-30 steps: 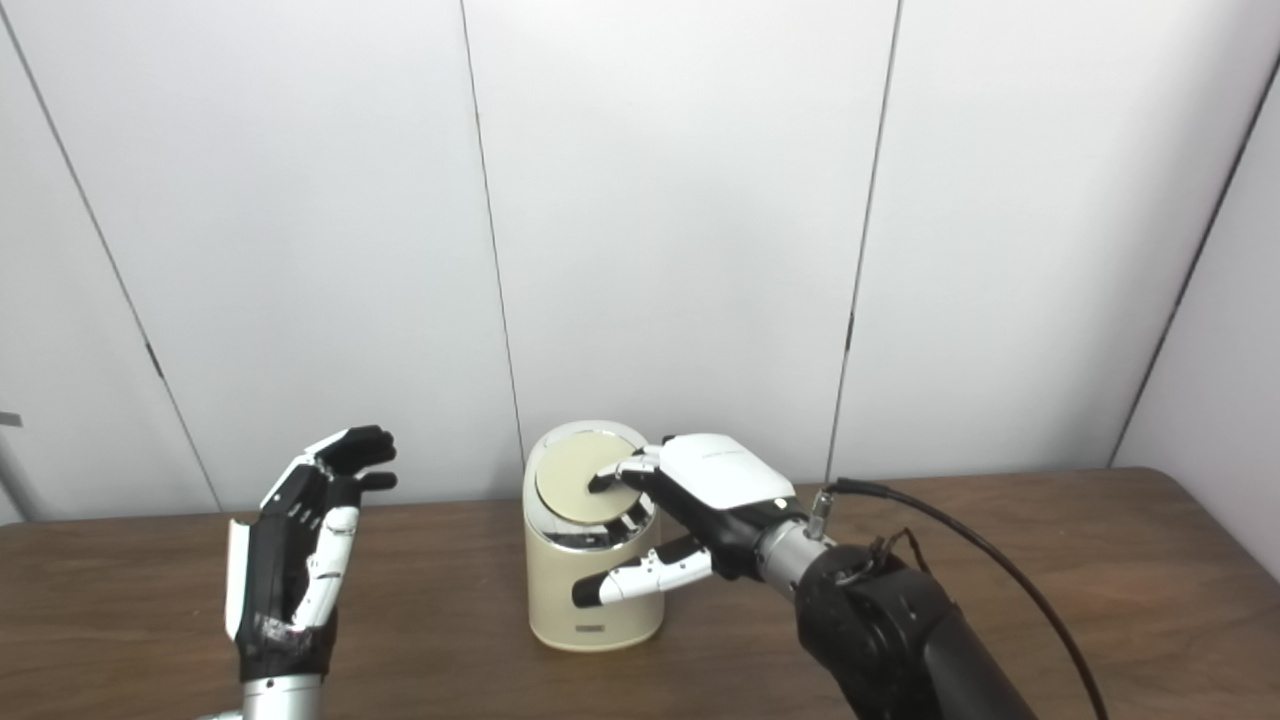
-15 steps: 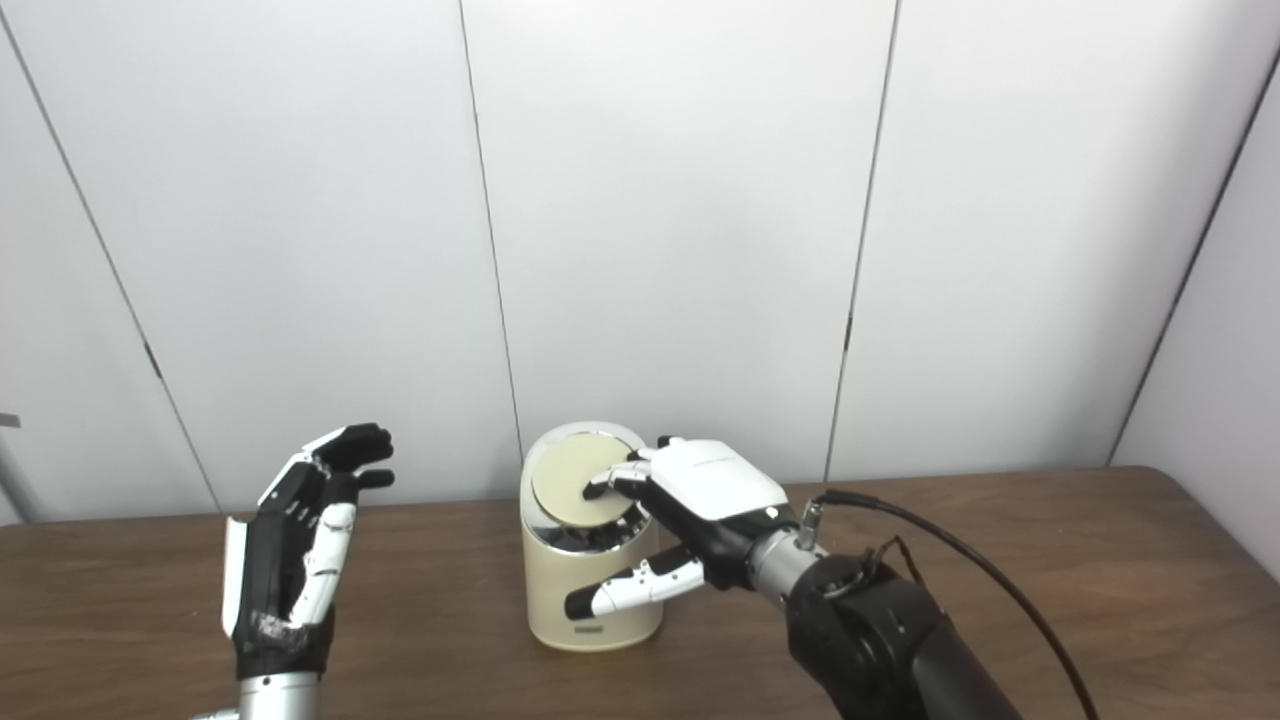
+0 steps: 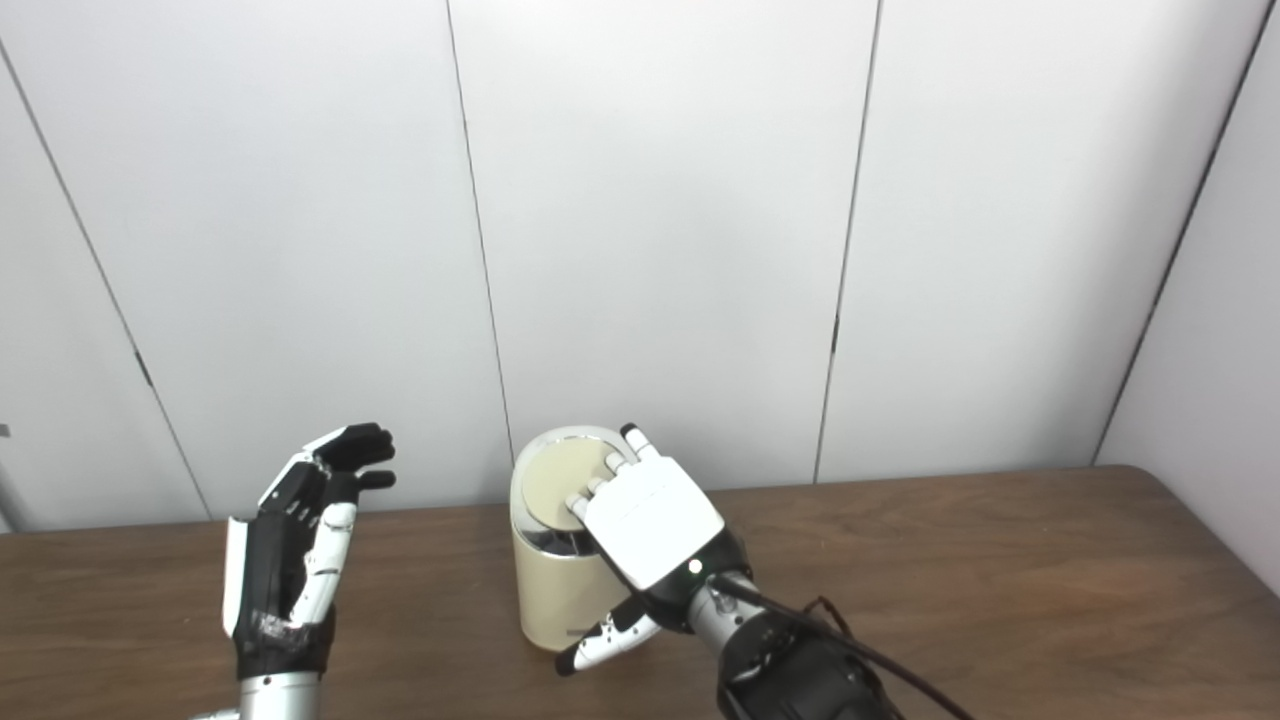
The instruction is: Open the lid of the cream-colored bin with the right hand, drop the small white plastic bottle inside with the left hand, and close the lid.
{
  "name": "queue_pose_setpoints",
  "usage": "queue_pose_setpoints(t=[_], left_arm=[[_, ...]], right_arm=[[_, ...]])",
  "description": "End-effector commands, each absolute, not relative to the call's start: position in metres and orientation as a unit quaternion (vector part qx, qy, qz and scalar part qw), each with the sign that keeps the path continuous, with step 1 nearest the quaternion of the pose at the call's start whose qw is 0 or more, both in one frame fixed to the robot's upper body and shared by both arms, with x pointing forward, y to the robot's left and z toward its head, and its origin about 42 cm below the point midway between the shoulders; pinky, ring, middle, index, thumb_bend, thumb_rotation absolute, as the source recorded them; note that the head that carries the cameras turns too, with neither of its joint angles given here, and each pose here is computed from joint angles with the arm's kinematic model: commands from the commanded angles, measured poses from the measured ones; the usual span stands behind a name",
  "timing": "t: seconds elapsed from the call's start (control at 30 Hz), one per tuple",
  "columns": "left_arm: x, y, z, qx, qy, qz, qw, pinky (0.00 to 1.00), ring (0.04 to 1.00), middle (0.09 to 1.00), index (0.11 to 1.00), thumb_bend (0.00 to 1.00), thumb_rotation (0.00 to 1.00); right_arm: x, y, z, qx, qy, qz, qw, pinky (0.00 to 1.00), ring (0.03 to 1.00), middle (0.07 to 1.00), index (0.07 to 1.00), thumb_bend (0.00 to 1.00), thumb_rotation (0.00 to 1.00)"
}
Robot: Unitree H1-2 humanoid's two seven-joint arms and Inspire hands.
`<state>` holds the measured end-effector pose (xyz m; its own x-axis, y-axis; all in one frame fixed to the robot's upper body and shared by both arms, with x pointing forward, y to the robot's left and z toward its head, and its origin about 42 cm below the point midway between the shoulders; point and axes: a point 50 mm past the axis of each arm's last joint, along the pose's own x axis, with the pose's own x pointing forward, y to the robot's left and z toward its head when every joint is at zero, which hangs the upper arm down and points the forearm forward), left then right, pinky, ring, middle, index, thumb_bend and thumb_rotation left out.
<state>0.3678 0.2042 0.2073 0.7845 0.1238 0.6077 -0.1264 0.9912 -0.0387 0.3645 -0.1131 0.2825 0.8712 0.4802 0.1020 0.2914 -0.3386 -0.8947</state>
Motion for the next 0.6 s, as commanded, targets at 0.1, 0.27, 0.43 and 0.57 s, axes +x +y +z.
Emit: queue_pose_setpoints(t=[0.1,0.27,0.43,0.57], left_arm=[[0.371,0.203,0.228,-0.001,-0.362,0.059,0.93,0.64,0.723,0.722,0.709,0.54,0.68],[0.372,0.204,0.228,-0.002,-0.362,0.059,0.93,0.64,0.718,0.717,0.704,0.53,0.67],[0.373,0.203,0.227,-0.004,-0.359,0.061,0.931,0.63,0.714,0.713,0.701,0.54,0.67],[0.373,0.202,0.227,-0.003,-0.359,0.059,0.931,0.63,0.716,0.714,0.702,0.53,0.67]], right_arm=[[0.364,-0.112,0.249,-0.84,-0.105,0.2,0.493,0.99,0.922,0.847,0.79,0.92,0.96],[0.361,-0.11,0.254,-0.834,-0.097,0.206,0.502,0.95,0.894,0.827,0.783,0.95,0.98],[0.36,-0.112,0.261,-0.823,-0.103,0.204,0.52,0.95,0.909,0.838,0.795,0.93,0.99],[0.36,-0.12,0.271,-0.763,-0.16,0.168,0.603,0.87,0.868,0.813,0.775,0.87,0.89]])
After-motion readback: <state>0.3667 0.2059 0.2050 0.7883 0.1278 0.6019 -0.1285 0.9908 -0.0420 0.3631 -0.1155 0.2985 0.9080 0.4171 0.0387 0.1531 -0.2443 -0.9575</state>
